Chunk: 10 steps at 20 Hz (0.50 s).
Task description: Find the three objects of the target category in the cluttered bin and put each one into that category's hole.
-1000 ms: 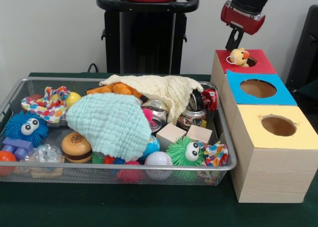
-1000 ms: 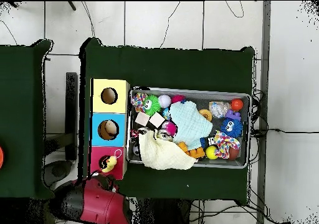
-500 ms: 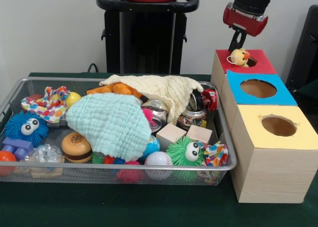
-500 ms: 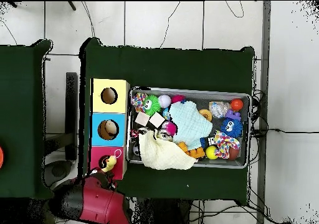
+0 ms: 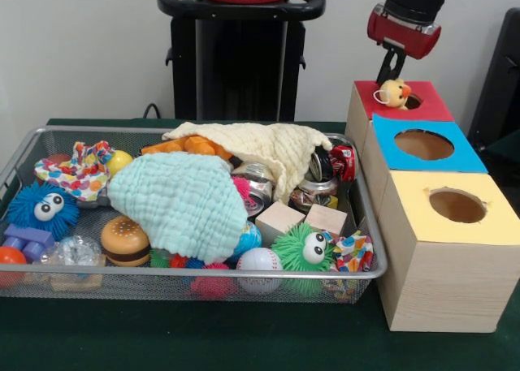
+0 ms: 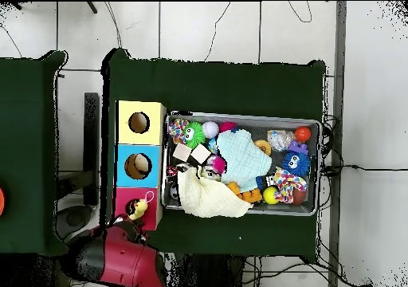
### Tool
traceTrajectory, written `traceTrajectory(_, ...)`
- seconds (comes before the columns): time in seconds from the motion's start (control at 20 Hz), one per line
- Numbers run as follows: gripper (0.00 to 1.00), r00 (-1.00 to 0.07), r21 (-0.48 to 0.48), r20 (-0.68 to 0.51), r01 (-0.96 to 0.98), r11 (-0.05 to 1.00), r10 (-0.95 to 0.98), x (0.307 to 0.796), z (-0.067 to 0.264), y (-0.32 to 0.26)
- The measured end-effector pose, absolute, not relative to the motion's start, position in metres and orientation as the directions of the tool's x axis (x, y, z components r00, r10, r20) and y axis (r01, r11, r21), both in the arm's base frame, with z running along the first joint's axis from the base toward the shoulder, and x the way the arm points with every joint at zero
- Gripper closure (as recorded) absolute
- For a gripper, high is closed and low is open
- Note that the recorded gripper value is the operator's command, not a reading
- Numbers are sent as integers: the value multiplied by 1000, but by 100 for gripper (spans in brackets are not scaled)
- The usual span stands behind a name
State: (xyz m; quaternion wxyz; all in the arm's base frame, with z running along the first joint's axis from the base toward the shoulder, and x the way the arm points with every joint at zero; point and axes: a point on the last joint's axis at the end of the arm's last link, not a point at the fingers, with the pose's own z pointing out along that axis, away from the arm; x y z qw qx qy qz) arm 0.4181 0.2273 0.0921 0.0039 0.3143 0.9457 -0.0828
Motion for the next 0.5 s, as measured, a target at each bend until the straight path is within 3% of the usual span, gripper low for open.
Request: traceTrajectory(0.5, 100, -799, -129, -96, 601, 789, 594, 429, 89, 237)
